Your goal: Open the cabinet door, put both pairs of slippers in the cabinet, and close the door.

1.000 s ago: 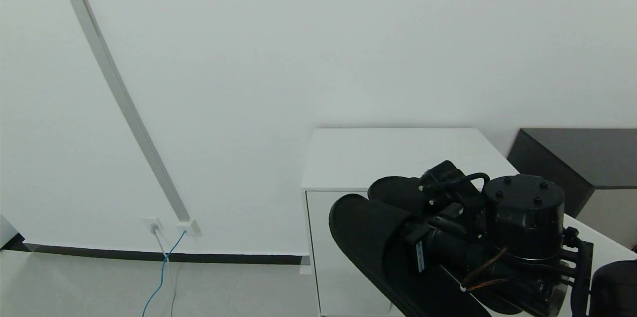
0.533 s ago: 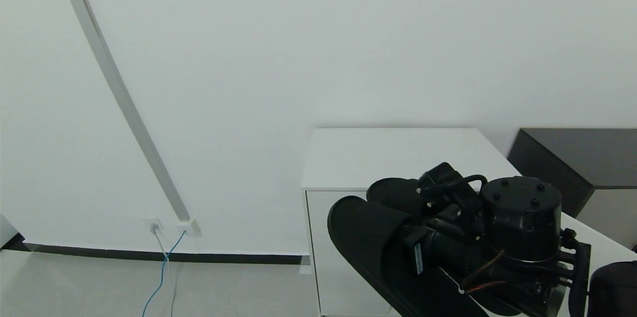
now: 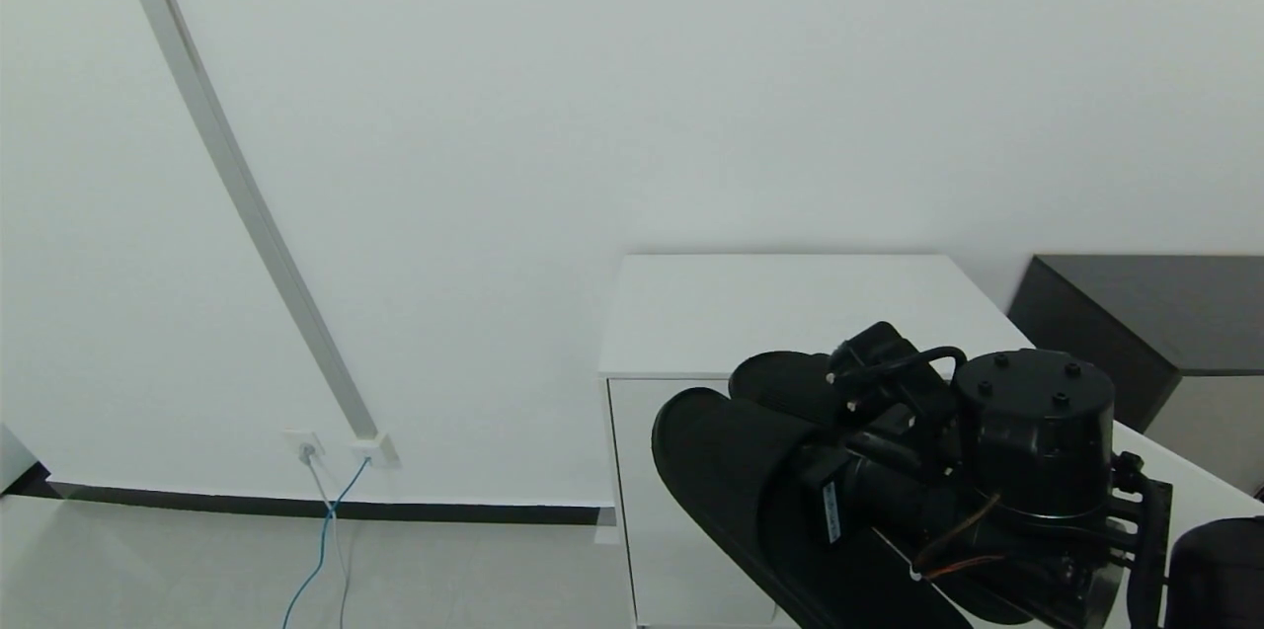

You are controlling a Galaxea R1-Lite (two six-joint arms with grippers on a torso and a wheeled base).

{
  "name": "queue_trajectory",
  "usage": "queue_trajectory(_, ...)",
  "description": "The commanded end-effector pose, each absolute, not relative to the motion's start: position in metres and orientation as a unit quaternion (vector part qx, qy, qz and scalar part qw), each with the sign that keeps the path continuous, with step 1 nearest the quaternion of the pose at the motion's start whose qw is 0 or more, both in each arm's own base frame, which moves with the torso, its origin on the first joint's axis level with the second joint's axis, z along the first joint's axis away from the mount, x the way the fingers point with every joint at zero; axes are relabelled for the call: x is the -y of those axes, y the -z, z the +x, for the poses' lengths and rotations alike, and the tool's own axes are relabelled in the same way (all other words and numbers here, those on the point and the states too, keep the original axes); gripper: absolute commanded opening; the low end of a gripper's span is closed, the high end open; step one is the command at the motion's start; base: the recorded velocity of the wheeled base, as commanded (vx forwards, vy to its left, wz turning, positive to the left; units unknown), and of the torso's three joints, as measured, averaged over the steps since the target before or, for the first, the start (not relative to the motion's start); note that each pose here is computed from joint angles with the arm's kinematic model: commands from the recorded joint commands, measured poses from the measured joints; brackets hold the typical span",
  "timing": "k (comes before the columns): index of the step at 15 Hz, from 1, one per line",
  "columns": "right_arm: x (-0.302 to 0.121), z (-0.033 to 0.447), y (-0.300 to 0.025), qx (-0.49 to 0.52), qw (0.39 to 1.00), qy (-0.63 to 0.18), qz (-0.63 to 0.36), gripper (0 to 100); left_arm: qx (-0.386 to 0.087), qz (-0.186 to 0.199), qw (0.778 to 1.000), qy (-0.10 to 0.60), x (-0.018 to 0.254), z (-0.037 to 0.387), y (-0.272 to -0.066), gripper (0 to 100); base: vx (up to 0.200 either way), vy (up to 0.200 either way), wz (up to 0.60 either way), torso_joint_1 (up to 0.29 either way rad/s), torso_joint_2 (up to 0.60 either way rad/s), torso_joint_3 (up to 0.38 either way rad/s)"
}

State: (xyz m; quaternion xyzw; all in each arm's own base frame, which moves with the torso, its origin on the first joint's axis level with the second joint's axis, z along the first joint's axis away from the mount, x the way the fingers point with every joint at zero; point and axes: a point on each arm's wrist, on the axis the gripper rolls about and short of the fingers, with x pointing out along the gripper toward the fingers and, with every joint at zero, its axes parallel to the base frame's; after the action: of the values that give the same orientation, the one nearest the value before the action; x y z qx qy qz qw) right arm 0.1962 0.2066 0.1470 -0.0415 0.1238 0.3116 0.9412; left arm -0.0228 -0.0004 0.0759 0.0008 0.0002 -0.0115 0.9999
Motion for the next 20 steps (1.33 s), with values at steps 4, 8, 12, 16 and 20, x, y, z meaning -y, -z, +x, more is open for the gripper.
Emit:
queue_trajectory(4, -0.206, 0.196, -0.147, -0.125, 0.941, -0.312, -0.042, 0, 0.0, 0.001, 1.0, 0.012, 0.0, -0.023, -0.076, 0, 0.0, -0.2, 0.0, 0.004, 0.0, 0.006)
queue_trajectory(8, -0.207, 0.196, -0.146, -0.125, 0.94, -0.314, -0.042, 0, 0.0, 0.001, 1.0, 0.012, 0.0, -0.023, -0.076, 0, 0.0, -0.2, 0.0, 0.002, 0.0, 0.0)
queue_trajectory(12, -0.205, 0.197, -0.144, -0.129, 0.94, -0.312, -0.043, 0, 0.0, 0.001, 1.0, 0.012, 0.0, -0.023, -0.076, 0, 0.0, -0.2, 0.0, 0.0, 0.0, 0.001)
queue_trajectory(16, -0.205, 0.197, -0.143, -0.131, 0.94, -0.311, -0.044, 0, -0.001, 0.0, 1.0, 0.012, 0.0, -0.023, -0.076, 0, 0.0, 0.0, 0.0, 0.0, 0.0, 0.0)
queue_trajectory(20, -0.203, 0.195, -0.137, -0.141, 0.939, -0.31, -0.051, 0, -0.001, 0.0, 1.0, 0.012, 0.0, -0.023, -0.076, 0, 0.0, 0.0, 0.0, 0.0, 0.0, 0.0)
